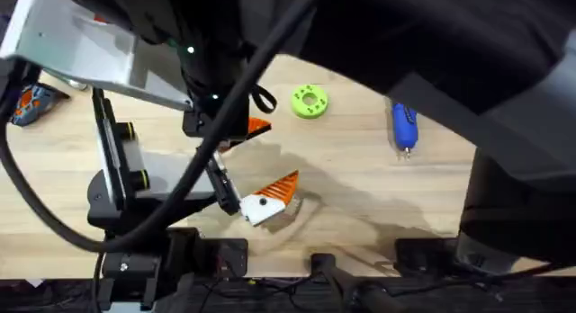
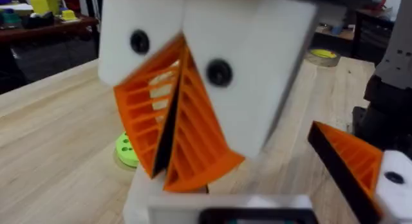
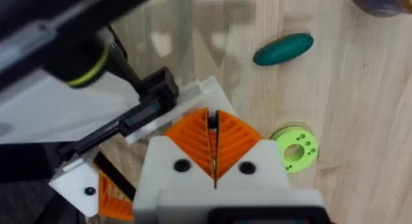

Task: Pick up the gripper from the table and insert it into the empty holder that is missing its gripper. Then pick up a screw, insert it into the mounting hole, and use the screwdriver to tighten it. Finally, clean up the table by picking up the vegetable and placing it into the bucket.

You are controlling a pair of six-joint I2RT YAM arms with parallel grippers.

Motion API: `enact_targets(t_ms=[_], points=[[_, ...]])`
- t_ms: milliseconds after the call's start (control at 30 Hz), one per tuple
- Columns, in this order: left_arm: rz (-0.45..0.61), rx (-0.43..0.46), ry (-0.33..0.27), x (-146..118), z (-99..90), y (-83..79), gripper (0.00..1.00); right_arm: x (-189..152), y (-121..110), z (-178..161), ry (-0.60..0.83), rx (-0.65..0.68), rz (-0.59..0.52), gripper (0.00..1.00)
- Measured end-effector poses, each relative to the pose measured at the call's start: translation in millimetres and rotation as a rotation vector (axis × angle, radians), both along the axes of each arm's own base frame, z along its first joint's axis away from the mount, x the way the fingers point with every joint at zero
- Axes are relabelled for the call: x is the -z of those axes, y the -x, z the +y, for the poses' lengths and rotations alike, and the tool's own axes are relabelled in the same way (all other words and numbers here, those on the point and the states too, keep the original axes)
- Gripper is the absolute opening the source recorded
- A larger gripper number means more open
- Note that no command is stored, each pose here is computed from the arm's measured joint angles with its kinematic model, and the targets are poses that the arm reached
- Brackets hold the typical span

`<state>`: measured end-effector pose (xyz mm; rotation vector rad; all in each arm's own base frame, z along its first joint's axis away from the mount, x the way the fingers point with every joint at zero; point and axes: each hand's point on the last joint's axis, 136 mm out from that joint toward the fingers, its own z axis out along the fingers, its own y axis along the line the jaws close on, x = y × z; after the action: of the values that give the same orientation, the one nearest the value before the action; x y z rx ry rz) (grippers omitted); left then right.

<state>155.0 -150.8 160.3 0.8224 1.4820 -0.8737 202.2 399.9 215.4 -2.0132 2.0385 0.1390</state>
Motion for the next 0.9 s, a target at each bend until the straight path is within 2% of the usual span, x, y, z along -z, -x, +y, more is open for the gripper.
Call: enact_targets(t_ms=[533, 567, 667, 733, 767, 800, 900], points=[[0.000, 0.001, 0.000, 0, -0.1, 0.1, 0.985, 0, 0, 0, 0.001, 0.000, 0.001, 0.007], [0.000, 0.001, 0.000, 0, -0.1, 0.1, 0.985, 0, 0, 0, 0.001, 0.004, 0.002, 0.052], [0.003, 0.008, 0.002, 0, -0.7, 1.3, 0.985, -1, -2, -1, 0.003, 0.006, -0.007, 0.457], [0.003, 0.010, 0.002, 0, -0.9, 1.5, 0.985, -2, -5, -4, 0.010, 0.015, -0.015, 0.764], [0.003, 0.012, 0.002, 0, -1.1, 1.9, 0.985, -3, -7, -6, 0.013, 0.016, -0.022, 0.871], [0.003, 0.013, 0.002, 0, -1.1, 2.0, 0.985, -4, -10, -7, 0.011, 0.020, -0.025, 0.912], [0.003, 0.015, 0.002, 0, -1.3, 2.3, 0.985, -4, -11, -7, 0.010, 0.022, -0.026, 0.928]])
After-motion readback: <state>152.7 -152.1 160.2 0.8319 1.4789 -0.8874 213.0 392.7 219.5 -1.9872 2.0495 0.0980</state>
